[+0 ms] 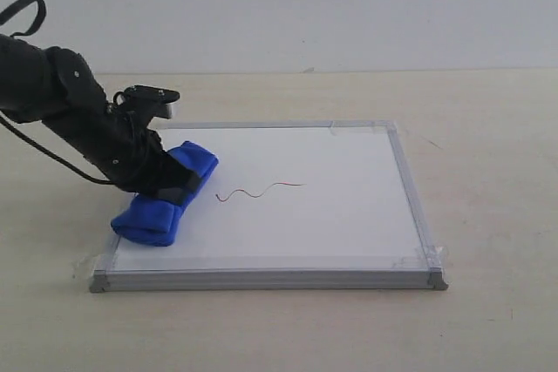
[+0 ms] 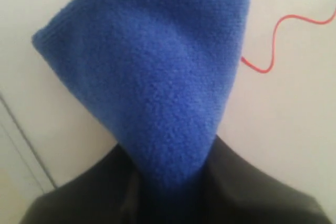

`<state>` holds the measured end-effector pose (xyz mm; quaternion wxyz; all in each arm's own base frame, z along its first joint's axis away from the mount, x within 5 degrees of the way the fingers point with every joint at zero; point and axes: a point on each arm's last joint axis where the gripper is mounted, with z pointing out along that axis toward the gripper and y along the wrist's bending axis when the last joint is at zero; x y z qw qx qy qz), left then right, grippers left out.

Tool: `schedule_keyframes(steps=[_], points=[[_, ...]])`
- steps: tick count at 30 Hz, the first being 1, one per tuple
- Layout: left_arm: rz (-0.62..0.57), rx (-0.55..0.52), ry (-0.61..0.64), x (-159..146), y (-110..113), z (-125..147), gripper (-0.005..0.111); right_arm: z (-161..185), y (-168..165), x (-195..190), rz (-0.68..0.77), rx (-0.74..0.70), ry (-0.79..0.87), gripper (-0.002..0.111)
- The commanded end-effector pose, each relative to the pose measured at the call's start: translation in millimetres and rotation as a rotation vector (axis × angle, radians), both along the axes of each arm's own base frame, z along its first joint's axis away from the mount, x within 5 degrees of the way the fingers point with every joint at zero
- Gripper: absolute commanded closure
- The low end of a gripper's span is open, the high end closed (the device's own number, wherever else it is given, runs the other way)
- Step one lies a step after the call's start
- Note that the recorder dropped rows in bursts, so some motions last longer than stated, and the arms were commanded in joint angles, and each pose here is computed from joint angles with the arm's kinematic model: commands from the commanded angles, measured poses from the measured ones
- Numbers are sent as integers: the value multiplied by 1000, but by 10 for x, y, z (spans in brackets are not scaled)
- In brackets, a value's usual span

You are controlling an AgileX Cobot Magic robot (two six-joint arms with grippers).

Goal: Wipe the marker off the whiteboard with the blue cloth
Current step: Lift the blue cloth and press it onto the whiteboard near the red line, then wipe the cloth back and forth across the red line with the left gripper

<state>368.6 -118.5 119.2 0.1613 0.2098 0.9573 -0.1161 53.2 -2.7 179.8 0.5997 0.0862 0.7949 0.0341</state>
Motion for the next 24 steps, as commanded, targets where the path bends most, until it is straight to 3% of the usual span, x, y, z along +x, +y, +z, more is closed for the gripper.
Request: schedule_keyframes(steps=[1, 4, 11, 15, 18, 19, 20, 23, 24], points=[[-22, -20, 126, 13, -167, -128, 102, 9, 1, -2, 4, -6, -8, 108], [-85, -25, 159, 14, -358, -118, 102, 9, 1, -2, 4, -6, -8, 108], [-217, -45, 141, -88, -1032, -6, 102, 11, 1, -1, 4, -6, -10, 108], [-303, 1, 161, -146, -1187, -60, 102, 11, 1, -1, 4, -6, -10, 108], [-269, 117, 167, -43, -1024, -171, 102, 11, 1, -1, 4, -6, -10, 108], [-164, 189, 179, 102, -800, -212, 102, 11, 1, -1, 4, -6, -10, 108], [-124, 200, 188, 162, -700, -209, 102, 11, 1, -1, 4, -6, -10, 108], [57, 158, 249, 468, -131, -51, 102, 11, 1, -1, 4, -6, -10, 108], [77, 154, 262, 500, -48, -21, 102, 11, 1, -1, 4, -6, -10, 108]])
